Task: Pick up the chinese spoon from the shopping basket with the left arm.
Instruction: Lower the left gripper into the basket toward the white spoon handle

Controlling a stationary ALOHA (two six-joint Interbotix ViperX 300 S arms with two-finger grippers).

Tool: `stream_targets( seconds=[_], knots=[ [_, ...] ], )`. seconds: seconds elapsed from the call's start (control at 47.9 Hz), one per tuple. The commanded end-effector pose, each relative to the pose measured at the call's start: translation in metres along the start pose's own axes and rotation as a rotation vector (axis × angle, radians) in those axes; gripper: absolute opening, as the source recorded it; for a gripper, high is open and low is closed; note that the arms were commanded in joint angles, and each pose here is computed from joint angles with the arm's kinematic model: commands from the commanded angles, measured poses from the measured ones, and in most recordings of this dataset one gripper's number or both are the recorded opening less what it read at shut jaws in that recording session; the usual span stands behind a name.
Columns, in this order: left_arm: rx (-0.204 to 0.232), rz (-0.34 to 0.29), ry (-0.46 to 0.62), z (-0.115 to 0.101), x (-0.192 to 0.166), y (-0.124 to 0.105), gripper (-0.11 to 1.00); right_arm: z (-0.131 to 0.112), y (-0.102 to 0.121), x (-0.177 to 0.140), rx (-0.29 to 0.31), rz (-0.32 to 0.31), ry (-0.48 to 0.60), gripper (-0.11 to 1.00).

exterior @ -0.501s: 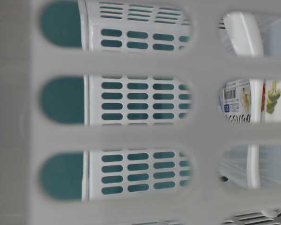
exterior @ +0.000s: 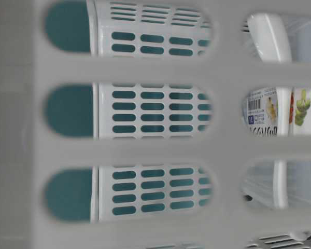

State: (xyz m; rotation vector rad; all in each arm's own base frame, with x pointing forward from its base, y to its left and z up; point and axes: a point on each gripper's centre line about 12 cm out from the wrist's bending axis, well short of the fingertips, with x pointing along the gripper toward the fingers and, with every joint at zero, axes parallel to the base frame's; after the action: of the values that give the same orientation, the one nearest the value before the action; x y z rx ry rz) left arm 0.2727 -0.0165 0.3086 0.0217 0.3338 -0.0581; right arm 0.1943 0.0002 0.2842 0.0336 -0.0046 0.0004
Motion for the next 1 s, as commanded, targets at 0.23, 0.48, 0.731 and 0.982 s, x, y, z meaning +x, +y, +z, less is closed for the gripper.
stream_targets(
  seconds=[0.23, 0.48, 0.731, 0.982],
  knots=[
    [0.024, -0.037, 0.197, 0.029, 0.062, -0.015, 0.0, -0.007, 0.002, 0.0, 0.121, 0.002, 0.091, 0.0],
    [0.027, -0.034, 0.339, 0.039, 0.098, -0.019, 0.0, -0.009, 0.007, -0.001, 0.082, 0.03, 0.113, 0.23],
    [0.027, -0.039, 0.447, 0.028, 0.124, -0.025, 0.34, -0.004, 0.009, -0.003, 0.046, 0.044, 0.09, 0.71],
    [-0.02, -0.039, 0.529, 0.011, 0.159, -0.037, 0.9, -0.001, 0.009, -0.006, 0.046, 0.045, 0.081, 0.74]
  ],
)
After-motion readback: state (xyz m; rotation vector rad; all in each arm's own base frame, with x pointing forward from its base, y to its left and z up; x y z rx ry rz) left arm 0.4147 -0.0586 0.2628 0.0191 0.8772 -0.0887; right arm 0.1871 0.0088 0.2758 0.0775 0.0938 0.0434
